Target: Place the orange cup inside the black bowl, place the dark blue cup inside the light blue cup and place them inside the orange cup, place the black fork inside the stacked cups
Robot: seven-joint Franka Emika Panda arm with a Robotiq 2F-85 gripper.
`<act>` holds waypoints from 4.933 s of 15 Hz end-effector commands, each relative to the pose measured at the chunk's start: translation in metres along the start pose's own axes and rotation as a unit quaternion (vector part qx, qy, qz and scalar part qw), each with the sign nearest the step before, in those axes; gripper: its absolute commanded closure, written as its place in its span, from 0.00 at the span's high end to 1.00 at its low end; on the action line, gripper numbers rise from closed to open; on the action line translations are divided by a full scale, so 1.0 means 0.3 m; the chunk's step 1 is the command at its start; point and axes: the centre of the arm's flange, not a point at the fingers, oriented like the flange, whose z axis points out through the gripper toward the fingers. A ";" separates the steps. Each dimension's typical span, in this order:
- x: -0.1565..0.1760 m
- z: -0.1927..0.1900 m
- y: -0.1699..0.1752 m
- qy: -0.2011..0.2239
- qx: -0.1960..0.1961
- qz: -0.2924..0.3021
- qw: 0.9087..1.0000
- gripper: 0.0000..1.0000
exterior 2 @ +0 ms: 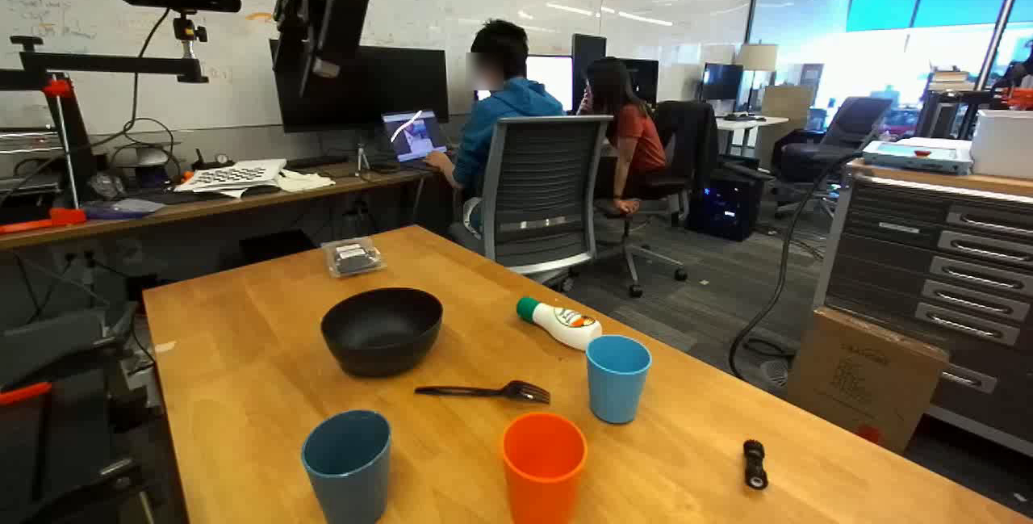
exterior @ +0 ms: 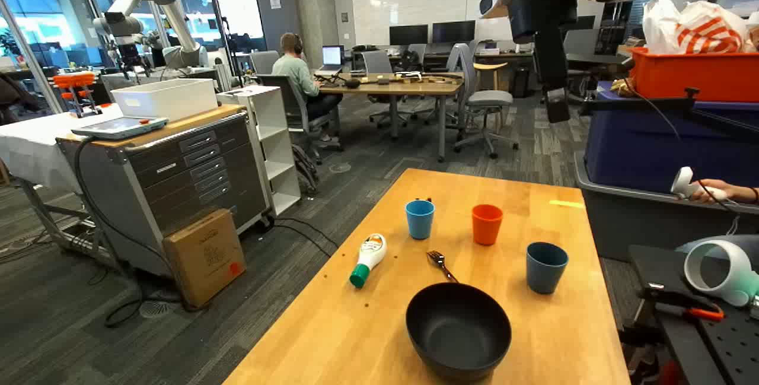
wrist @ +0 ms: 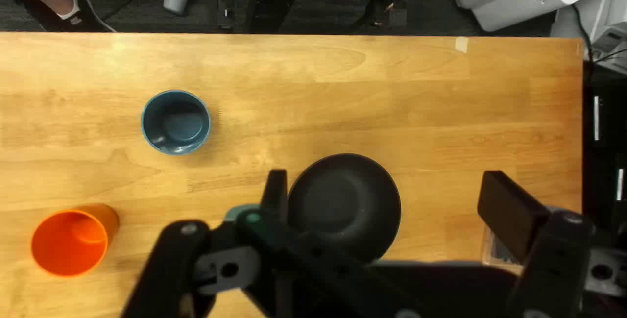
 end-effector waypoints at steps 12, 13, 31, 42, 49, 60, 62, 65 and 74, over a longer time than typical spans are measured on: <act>0.002 -0.010 -0.001 0.004 -0.001 0.000 1.000 1.00; 0.002 -0.010 -0.001 0.004 -0.001 0.000 1.000 1.00; 0.096 -0.003 0.084 0.113 -0.041 0.097 0.988 1.00; 0.251 0.072 0.424 0.123 -0.048 0.223 0.966 1.00; 0.354 0.211 0.540 0.182 -0.039 0.246 0.951 1.00; 0.476 0.400 0.605 0.199 -0.026 0.266 0.943 1.00; 0.482 0.434 0.642 0.193 -0.029 0.276 0.941 1.00; 0.486 0.489 0.685 0.180 -0.032 0.285 0.941 1.00; 0.499 0.605 0.744 0.148 -0.041 0.298 0.942 1.00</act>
